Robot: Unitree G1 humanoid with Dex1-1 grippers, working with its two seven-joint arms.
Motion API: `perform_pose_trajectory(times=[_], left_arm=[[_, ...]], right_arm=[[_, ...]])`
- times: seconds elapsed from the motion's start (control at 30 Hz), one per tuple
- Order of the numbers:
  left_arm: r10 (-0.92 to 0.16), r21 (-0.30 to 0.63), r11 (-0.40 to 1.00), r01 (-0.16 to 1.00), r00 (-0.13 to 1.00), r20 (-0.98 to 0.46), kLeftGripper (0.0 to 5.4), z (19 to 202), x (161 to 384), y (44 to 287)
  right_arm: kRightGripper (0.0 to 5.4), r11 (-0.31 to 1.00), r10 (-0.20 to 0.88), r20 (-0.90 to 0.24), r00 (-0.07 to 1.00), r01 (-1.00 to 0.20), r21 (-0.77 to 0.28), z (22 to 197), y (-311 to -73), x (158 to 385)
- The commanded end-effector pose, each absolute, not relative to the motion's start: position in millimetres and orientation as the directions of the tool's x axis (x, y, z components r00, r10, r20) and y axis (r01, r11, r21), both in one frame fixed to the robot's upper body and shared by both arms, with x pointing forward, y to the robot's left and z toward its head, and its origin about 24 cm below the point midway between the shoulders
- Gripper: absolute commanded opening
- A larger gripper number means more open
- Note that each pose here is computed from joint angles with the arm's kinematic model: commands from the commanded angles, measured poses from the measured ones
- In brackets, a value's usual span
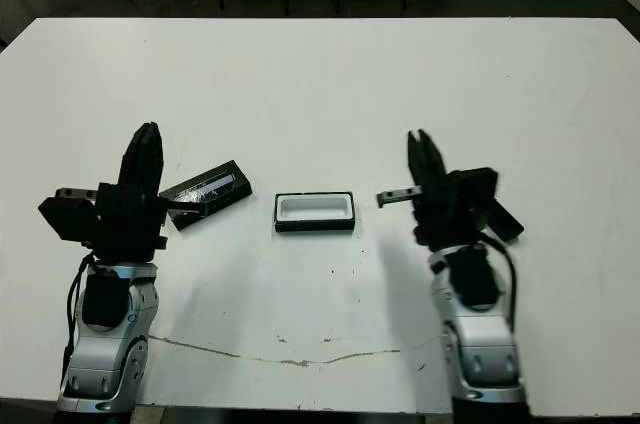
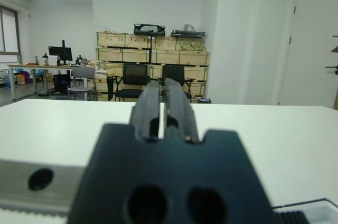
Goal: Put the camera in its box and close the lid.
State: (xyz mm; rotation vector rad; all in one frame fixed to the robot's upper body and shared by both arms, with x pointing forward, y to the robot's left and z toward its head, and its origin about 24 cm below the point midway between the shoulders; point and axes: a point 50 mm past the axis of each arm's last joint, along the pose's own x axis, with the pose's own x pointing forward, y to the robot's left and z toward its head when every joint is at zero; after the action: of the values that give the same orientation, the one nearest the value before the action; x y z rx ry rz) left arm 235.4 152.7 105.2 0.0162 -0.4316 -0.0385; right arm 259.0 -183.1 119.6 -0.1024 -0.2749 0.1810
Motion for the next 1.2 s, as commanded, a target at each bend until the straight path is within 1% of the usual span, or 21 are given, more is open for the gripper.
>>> perform_pose_trajectory(times=[0.03, 0.1, 0.17, 0.23, 0.3, 0.4, 0.53, 0.63, 0.73, 0.93, 1.03, 1.2], left_arm=[[-0.037, 0.02, 0.999, 0.031, 0.919, 0.392, 0.01, 99.0, 235, 154], [-0.035, 0.018, 0.999, 0.03, 0.919, 0.393, 0.01, 98.8, 235, 153], [-0.035, 0.026, 0.999, 0.027, 0.919, 0.394, 0.01, 98.5, 235, 153], [-0.033, 0.024, 0.999, 0.026, 0.919, 0.392, 0.01, 98.0, 235, 153], [-0.031, 0.015, 1.0, 0.028, 0.92, 0.39, 0.01, 97.8, 235, 152], [-0.024, 0.008, 1.0, 0.023, 0.923, 0.384, 0.0, 97.8, 235, 152], [-0.03, 0.01, 1.0, 0.028, 0.923, 0.385, 0.0, 97.4, 234, 153], [-0.033, 0.015, 0.999, 0.029, 0.921, 0.387, 0.0, 97.4, 234, 153], [-0.032, 0.019, 0.999, 0.026, 0.92, 0.39, 0.0, 97.3, 234, 154], [-0.035, 0.021, 0.999, 0.029, 0.923, 0.383, 0.0, 96.7, 233, 155], [-0.035, 0.015, 0.999, 0.032, 0.926, 0.376, 0.0, 96.9, 233, 155], [-0.038, 0.01, 0.999, 0.037, 0.928, 0.37, 0.0, 96.8, 233, 155]], right_arm=[[0.0, 0.971, 0.199, 0.265, 0.943, -0.153, -0.183, 133.2, -208, 262], [0.0, 0.961, 0.203, 0.274, 0.94, -0.137, -0.24, 143.4, -226, 266], [0.0, 0.955, 0.195, 0.262, 0.945, -0.122, -0.27, 151.1, -243, 268], [0.0, 0.947, 0.175, 0.222, 0.959, -0.102, -0.306, 156.7, -260, 270], [0.0, 0.932, 0.168, 0.176, 0.97, -0.098, -0.349, 160.0, -273, 268], [0.29, 0.913, 0.186, 0.082, 0.979, -0.142, -0.382, 162.7, -284, 264], [0.89, 0.883, 0.294, -0.026, 0.956, -0.282, -0.376, 160.5, -297, 264], [1.43, 0.876, 0.339, -0.074, 0.938, -0.344, -0.34, 153.7, -304, 267], [1.96, 0.868, 0.357, -0.101, 0.928, -0.37, -0.332, 147.6, -307, 270], [3.01, 0.832, 0.406, -0.201, 0.892, -0.451, -0.322, 139.1, -311, 273], [3.51, 0.831, 0.395, -0.244, 0.886, -0.457, -0.318, 135.9, -320, 273], [4.35, 0.845, 0.376, -0.258, 0.89, -0.443, -0.298, 128.4, -330, 272]])
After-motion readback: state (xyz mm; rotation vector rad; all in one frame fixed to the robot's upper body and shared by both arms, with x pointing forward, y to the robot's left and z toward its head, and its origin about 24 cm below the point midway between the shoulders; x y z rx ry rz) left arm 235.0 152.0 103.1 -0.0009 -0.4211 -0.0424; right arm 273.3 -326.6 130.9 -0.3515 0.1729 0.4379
